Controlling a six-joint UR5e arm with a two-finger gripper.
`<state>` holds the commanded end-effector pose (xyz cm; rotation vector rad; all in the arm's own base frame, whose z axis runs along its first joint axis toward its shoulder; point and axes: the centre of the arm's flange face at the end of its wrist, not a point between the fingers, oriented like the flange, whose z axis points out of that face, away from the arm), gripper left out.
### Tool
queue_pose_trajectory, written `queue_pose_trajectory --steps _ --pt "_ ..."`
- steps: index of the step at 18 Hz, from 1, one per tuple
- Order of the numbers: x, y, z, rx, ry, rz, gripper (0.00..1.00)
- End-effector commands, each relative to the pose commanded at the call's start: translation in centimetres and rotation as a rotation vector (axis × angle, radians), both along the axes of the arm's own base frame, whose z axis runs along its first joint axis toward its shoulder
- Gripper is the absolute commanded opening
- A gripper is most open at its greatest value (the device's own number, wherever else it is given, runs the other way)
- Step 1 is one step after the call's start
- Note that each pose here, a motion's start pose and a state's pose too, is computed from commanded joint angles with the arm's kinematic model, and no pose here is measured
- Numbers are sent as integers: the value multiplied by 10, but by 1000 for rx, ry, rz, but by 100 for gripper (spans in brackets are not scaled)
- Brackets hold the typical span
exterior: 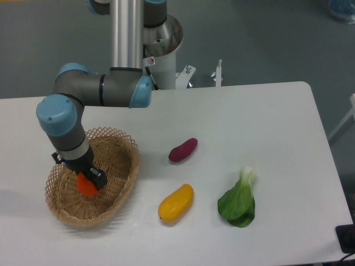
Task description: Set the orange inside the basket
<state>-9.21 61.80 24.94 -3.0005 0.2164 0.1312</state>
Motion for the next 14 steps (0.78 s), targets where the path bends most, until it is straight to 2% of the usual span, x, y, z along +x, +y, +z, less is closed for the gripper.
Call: queue_pose_trajectory --steps 1,3,5,8,10,14 --pt "-1 0 1 2 -1 14 100" --pt "-22 -10 29 47 2 45 100" --pt "-37 -13 33 52 7 65 100" --pt "-102 -34 54 84 26 159 100" --pt "-136 -46 55 76 37 134 100" --pt "-218 -90 54 55 54 194 100"
